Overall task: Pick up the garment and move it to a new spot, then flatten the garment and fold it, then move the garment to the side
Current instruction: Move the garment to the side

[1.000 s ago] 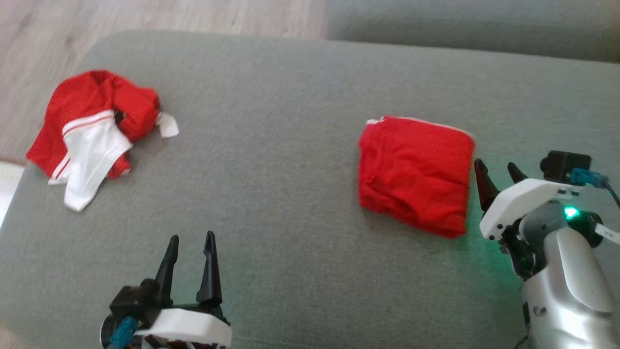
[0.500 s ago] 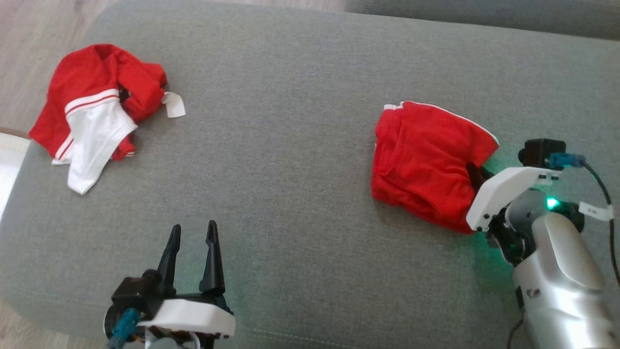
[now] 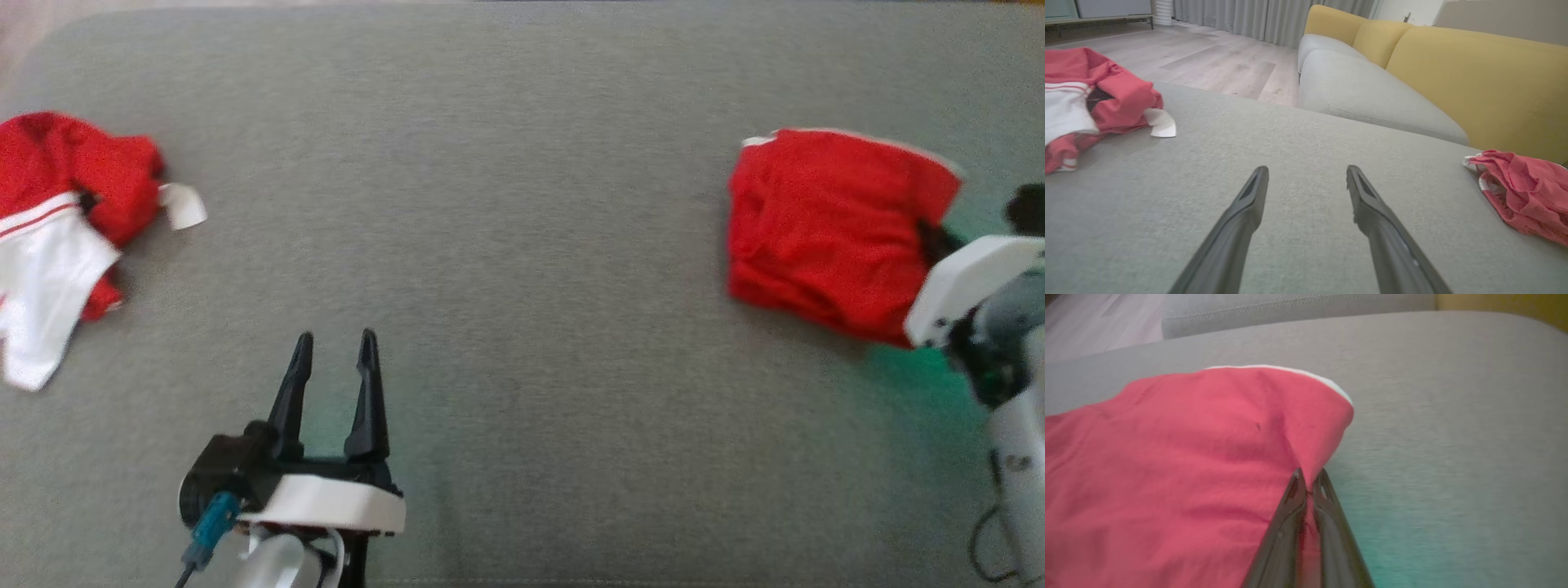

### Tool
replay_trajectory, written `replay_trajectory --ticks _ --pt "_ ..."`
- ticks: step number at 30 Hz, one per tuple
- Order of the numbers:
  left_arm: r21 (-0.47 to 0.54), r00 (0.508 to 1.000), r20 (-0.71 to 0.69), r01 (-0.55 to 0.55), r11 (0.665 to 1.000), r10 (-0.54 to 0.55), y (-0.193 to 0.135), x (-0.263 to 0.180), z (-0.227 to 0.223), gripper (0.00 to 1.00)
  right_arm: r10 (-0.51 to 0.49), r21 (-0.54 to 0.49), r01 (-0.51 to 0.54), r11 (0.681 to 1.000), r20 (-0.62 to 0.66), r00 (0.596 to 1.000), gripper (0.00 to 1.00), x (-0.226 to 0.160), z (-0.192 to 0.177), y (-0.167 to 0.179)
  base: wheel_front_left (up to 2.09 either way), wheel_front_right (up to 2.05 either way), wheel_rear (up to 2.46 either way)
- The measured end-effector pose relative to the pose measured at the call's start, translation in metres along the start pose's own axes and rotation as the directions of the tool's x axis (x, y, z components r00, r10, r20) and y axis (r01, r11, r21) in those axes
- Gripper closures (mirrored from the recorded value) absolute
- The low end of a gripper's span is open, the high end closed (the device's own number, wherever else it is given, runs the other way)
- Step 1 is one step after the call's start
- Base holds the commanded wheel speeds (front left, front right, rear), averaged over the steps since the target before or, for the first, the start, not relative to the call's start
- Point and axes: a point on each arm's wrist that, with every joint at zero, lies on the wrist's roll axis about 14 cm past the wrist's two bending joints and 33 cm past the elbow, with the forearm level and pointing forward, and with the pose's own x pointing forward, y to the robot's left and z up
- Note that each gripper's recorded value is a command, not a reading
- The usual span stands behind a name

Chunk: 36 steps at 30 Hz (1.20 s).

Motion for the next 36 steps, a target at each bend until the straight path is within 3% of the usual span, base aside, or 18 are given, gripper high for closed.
replay_trajectory --ticks 6,13,18,25,34,35,36 --pt "0.006 0.991 0.016 0.134 0.991 -0.134 -0.041 0.026 0.005 0.0 -0.147 0.035 0.146 0.989 0.053 0.988 1.0 -0.028 0.015 -0.069 0.0 0.0 0.0" --pt "-0.002 0.977 -0.021 0.21 0.978 -0.21 -0.062 0.048 -0.006 0.0 -0.235 0.093 0.231 0.968 0.025 0.972 1.0 -0.039 -0.001 -0.105 0.0 0.0 0.0" --pt "0.012 0.98 -0.026 0.2 0.98 -0.199 -0.055 0.052 -0.007 0.0 -0.273 0.074 0.273 0.959 -0.016 0.962 1.0 -0.033 -0.007 -0.119 0.0 0.0 0.0" --pt "0.043 0.994 -0.012 0.105 0.994 -0.105 -0.021 0.045 0.003 0.0 -0.384 -0.023 0.384 0.923 0.001 0.923 1.0 -0.028 0.036 -0.168 0.0 0.0 0.0" --pt "0.049 0.998 -0.028 0.055 0.997 -0.054 -0.003 0.043 -0.001 0.0 -0.407 -0.126 0.409 0.904 0.037 0.913 1.0 -0.002 0.062 -0.173 0.0 0.0 0.0" --pt "0.049 0.998 -0.031 0.053 0.997 -0.052 -0.002 0.043 -0.001 0.0 -0.412 -0.133 0.415 0.9 0.046 0.91 0.84 -0.001 0.064 -0.174 0.0 0.0 0.0" --pt "0.049 0.998 -0.033 0.051 0.997 -0.05 -0.001 0.043 -0.002 0.0 -0.417 -0.139 0.42 0.897 0.051 0.908 0.52 0.0 0.066 -0.175 0.0 0.0 0.0"
